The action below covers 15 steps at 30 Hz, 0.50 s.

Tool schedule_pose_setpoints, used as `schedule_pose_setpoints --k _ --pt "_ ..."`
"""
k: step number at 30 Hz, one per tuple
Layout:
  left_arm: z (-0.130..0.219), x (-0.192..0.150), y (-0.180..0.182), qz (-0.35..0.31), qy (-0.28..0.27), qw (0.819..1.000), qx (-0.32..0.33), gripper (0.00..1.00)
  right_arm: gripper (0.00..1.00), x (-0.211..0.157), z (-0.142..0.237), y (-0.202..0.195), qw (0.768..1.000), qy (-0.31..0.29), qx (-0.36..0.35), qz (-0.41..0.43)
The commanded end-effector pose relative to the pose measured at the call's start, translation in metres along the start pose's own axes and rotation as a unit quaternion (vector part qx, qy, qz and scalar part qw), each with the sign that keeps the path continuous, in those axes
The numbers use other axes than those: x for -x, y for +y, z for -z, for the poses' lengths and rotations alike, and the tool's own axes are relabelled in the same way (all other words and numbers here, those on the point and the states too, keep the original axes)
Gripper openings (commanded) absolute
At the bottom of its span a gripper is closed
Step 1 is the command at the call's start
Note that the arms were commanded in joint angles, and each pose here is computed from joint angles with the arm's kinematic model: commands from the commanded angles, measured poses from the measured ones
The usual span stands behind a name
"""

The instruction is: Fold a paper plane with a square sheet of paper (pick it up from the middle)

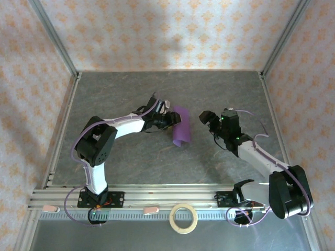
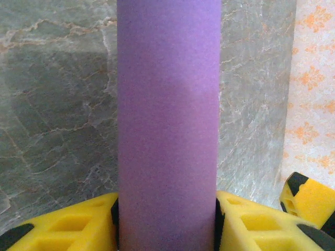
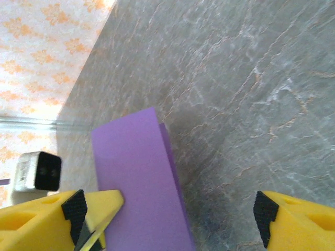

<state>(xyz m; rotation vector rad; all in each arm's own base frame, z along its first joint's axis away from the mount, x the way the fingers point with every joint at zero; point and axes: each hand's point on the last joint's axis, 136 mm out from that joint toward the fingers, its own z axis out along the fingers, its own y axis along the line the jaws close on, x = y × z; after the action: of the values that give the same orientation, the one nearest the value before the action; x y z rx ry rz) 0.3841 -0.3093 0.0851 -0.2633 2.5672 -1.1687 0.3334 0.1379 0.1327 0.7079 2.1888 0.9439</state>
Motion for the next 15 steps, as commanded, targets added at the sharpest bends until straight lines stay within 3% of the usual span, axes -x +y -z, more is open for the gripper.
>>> schedule_pose_setpoints --k 1,7,15 --pt "-0.003 0.004 -0.005 0.009 -0.011 0.999 -0.035 0.47 0.84 -0.006 -0.008 0.012 0.999 0.03 0.027 0.01" --pt "-0.007 0.0 0.016 0.035 -0.018 0.999 -0.027 0.48 0.77 -0.018 -0.016 0.017 0.996 0.065 0.051 0.017" --pt "-0.003 -0.001 0.042 0.005 -0.017 0.999 0.035 0.53 0.7 -0.031 -0.028 0.016 0.994 0.095 0.043 0.008"
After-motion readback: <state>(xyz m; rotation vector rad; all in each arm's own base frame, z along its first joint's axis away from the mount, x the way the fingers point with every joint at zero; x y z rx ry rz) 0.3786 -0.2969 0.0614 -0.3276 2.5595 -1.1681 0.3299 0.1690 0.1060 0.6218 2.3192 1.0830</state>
